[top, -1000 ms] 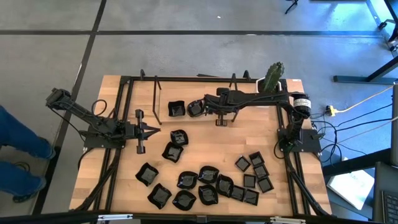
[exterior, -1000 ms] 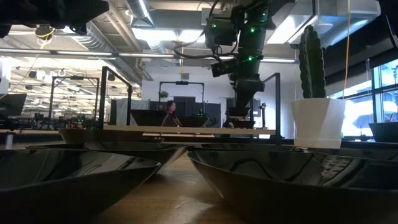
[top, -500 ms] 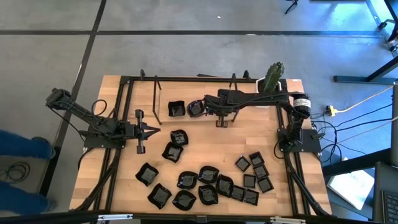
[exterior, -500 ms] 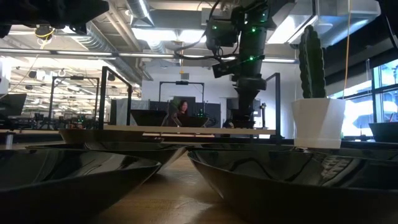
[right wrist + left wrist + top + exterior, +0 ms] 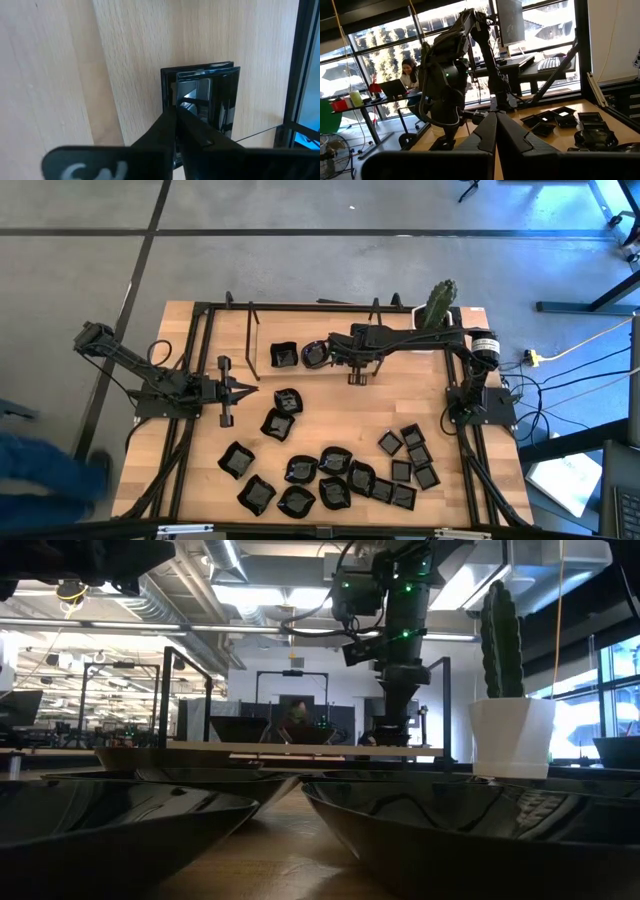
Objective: Pick & Place Mini shaped plates
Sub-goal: Stack the square plate on the top of the square plate on the shelf, then stack the top distorted square plate on the top of the distorted square plate on the shelf
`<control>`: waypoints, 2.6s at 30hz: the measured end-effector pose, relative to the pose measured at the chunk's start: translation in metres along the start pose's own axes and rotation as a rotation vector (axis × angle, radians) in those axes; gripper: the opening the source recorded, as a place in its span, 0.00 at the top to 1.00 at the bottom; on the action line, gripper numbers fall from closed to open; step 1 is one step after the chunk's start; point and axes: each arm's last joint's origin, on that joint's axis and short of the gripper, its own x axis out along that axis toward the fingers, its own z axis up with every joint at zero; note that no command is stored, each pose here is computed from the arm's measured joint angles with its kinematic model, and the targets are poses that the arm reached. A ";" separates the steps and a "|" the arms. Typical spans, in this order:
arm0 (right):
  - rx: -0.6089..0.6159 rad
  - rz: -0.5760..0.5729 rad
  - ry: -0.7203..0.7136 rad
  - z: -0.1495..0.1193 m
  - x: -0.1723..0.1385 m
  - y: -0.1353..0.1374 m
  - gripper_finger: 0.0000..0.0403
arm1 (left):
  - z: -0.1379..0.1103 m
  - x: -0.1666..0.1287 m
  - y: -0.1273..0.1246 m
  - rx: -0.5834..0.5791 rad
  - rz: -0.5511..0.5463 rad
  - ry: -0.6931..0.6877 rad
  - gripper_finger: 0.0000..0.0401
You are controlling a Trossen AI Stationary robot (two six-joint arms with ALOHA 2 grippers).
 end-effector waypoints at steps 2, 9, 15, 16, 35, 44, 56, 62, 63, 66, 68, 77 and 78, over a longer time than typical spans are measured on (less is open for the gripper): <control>0.003 0.000 0.000 0.000 0.000 0.000 0.93 | 0.000 0.000 0.000 0.000 0.000 0.000 0.98; 0.023 0.002 0.010 -0.001 0.000 0.000 0.78 | 0.000 0.000 0.000 0.012 0.000 0.000 0.99; 0.017 0.005 0.029 -0.003 0.000 0.001 0.71 | 0.000 0.000 0.000 0.013 0.000 0.000 0.99; 0.022 0.005 0.030 -0.003 0.000 0.001 0.71 | 0.000 0.000 0.000 0.006 0.000 0.000 0.99; -0.258 0.262 -0.866 -0.009 -0.108 0.042 0.86 | -0.001 0.000 0.000 0.047 0.005 0.008 0.98; -0.226 0.468 -1.218 -0.106 -0.124 0.055 0.99 | -0.001 0.000 0.000 0.048 0.005 0.009 0.98; -0.262 0.558 -1.446 -0.165 -0.064 0.087 0.99 | -0.002 0.002 0.006 0.064 0.090 0.029 0.99; -0.278 0.621 -1.422 -0.171 -0.054 0.092 0.99 | -0.003 0.004 0.013 0.072 0.204 0.058 1.00; -0.272 0.626 -1.421 -0.171 -0.054 0.092 0.99 | -0.004 0.004 0.014 0.051 0.214 0.059 0.99; -0.277 0.627 -1.405 -0.172 -0.052 0.092 0.99 | -0.004 0.004 0.013 -0.009 0.188 0.050 0.98; -0.313 0.606 -1.381 -0.173 -0.049 0.093 0.99 | -0.004 0.005 0.012 -0.030 0.139 0.035 0.98; -0.310 0.533 -1.419 -0.167 -0.055 0.083 0.99 | 0.008 0.009 0.004 -0.168 0.143 0.167 0.99; -0.309 0.533 -1.412 -0.167 -0.054 0.082 0.99 | 0.011 0.011 0.001 -0.183 0.135 0.191 0.99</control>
